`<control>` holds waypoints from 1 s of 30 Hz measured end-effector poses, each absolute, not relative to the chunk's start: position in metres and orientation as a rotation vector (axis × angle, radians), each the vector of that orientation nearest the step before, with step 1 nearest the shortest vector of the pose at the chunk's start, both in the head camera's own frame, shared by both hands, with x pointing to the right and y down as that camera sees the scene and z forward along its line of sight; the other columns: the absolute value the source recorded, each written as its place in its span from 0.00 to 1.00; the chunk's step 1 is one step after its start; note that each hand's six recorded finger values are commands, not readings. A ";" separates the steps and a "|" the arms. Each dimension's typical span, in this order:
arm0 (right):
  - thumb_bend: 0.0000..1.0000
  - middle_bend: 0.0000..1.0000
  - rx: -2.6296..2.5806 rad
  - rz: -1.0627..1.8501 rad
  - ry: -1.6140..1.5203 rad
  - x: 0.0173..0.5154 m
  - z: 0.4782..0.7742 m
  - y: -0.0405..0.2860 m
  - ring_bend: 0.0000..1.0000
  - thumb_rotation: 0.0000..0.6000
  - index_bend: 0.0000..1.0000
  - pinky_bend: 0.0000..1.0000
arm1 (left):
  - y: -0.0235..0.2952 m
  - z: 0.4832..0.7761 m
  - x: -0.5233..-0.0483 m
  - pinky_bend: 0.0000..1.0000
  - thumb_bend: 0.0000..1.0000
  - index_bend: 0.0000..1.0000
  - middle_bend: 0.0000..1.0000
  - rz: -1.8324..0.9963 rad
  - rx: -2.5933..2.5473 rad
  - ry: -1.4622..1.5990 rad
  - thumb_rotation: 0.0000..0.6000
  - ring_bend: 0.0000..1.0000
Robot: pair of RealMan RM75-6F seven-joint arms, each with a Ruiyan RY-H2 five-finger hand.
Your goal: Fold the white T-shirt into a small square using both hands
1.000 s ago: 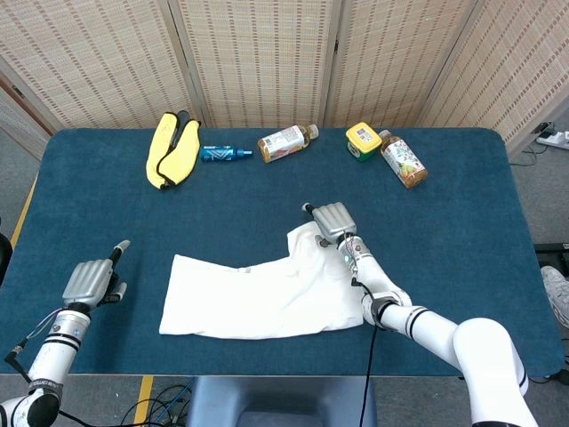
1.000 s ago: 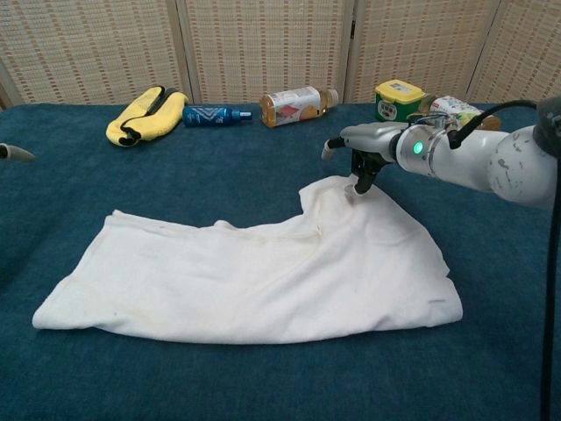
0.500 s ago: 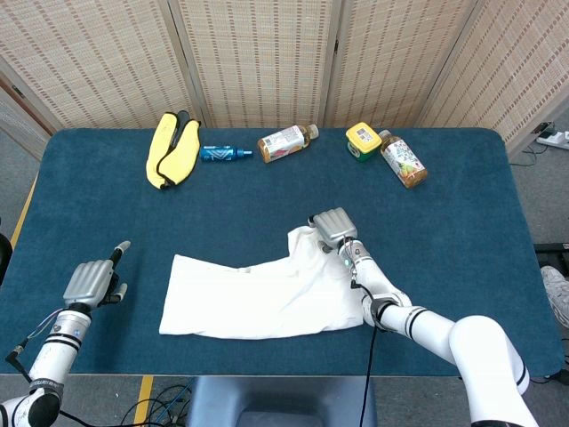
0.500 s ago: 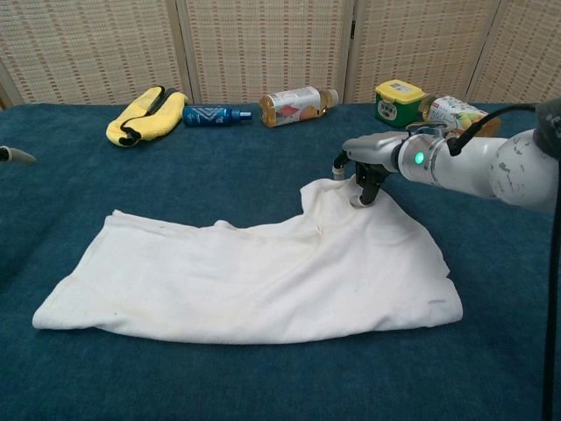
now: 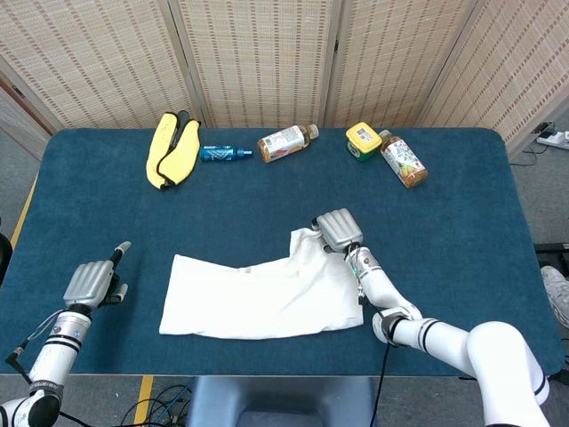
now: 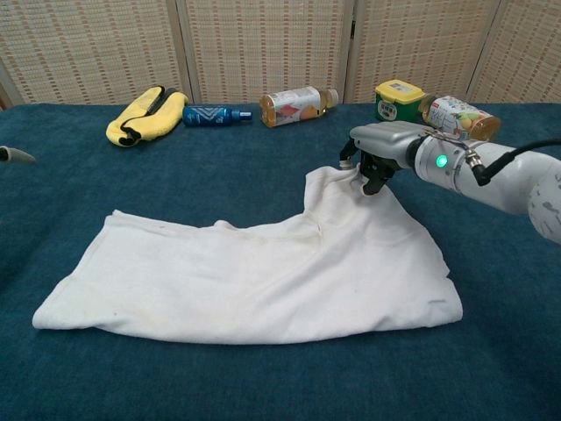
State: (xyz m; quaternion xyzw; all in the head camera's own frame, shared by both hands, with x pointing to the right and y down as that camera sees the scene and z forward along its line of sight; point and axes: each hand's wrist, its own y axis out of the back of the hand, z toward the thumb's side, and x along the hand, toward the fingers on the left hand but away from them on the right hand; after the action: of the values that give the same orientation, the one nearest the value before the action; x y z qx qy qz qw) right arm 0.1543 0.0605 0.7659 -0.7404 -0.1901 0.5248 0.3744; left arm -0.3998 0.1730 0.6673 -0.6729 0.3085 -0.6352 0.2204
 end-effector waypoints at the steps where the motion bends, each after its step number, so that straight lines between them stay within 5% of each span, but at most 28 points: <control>1: 0.55 0.92 -1.897 1.332 -0.500 0.155 0.763 0.062 0.97 1.00 0.58 1.00 | 0.173 0.667 -0.400 0.97 0.45 0.00 0.92 -1.755 -1.861 0.853 1.00 0.85; 24: 0.57 0.92 -1.877 1.160 -0.437 0.199 0.715 0.167 0.97 1.00 0.58 1.00 | 0.171 0.666 -0.393 0.97 0.45 0.00 0.92 -1.729 -1.875 0.831 1.00 0.85; 30: 0.55 0.91 -1.868 1.172 -0.367 0.213 0.711 0.187 0.97 1.00 0.34 1.00 | 0.171 0.667 -0.393 0.97 0.45 0.00 0.92 -1.733 -1.873 0.823 1.00 0.85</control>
State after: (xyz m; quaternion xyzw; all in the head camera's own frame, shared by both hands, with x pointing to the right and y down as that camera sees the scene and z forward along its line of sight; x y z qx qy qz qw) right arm 0.2132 0.1866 0.7108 -0.7514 -0.1478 0.4712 0.4377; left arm -0.3932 0.1713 0.6668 -0.6803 0.2987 -0.6292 0.2283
